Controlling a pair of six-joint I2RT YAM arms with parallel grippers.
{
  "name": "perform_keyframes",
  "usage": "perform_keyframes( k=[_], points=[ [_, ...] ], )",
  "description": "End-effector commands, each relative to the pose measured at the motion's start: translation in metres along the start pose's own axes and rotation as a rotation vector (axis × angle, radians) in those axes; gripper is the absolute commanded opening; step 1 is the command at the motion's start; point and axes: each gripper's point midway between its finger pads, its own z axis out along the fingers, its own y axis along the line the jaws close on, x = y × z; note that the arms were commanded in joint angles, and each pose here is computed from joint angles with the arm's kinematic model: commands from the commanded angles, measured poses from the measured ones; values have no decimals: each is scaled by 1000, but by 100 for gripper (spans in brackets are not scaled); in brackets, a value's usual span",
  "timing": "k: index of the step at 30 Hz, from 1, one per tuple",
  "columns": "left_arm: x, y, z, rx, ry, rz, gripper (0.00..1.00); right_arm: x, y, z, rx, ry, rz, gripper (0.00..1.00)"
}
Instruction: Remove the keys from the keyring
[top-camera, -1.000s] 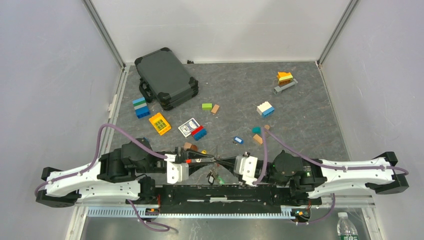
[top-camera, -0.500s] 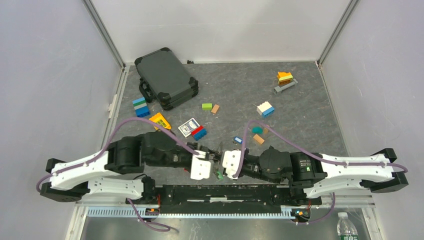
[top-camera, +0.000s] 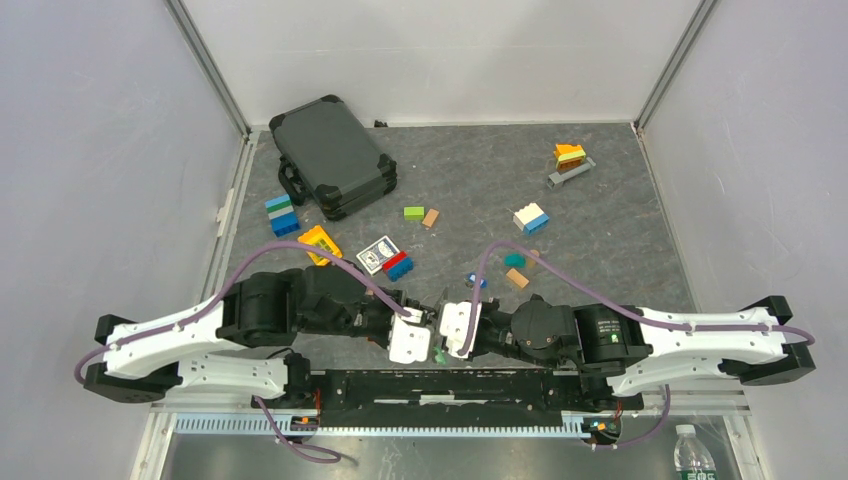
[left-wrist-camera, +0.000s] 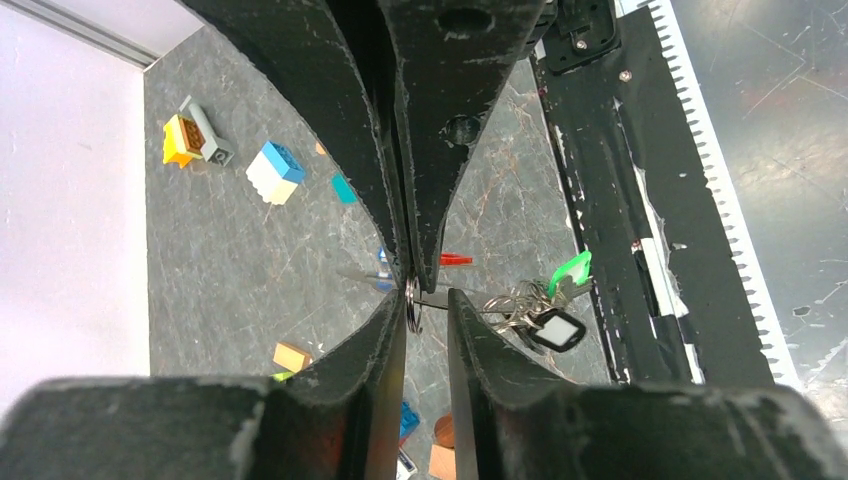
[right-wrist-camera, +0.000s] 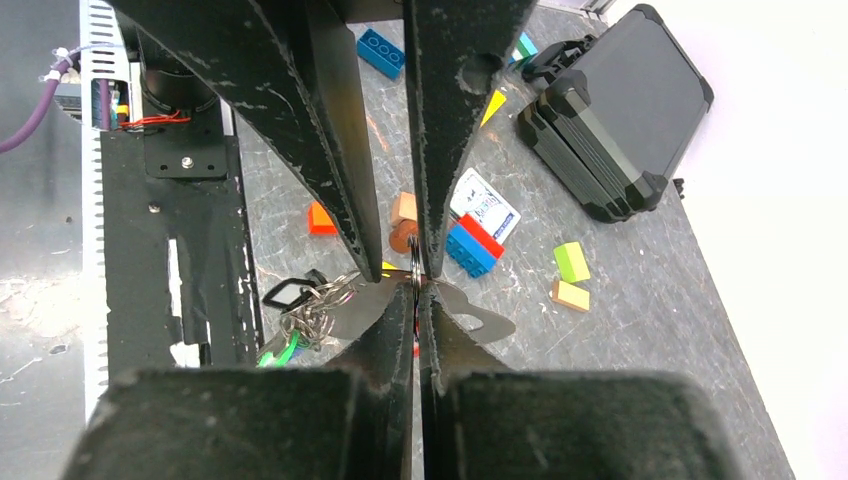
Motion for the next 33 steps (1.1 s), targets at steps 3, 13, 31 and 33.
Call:
perform_keyframes(
  k=[3,13,31,33],
  points=[
    [-14,10,-11,-41,-52,28,26,-26,-13,-4,46,-76,45,0],
    [-18,8,-5,-36,-87,20,23,-31,-11,-5,30,-113,56,0],
    [-16,6,-5,-40,-93,17,2,-32,-13,-8,42,-148,58,9],
    [-17,8,-8,-59,-106,14,2,-31,-16,-11,60,-167,61,21]
  ],
)
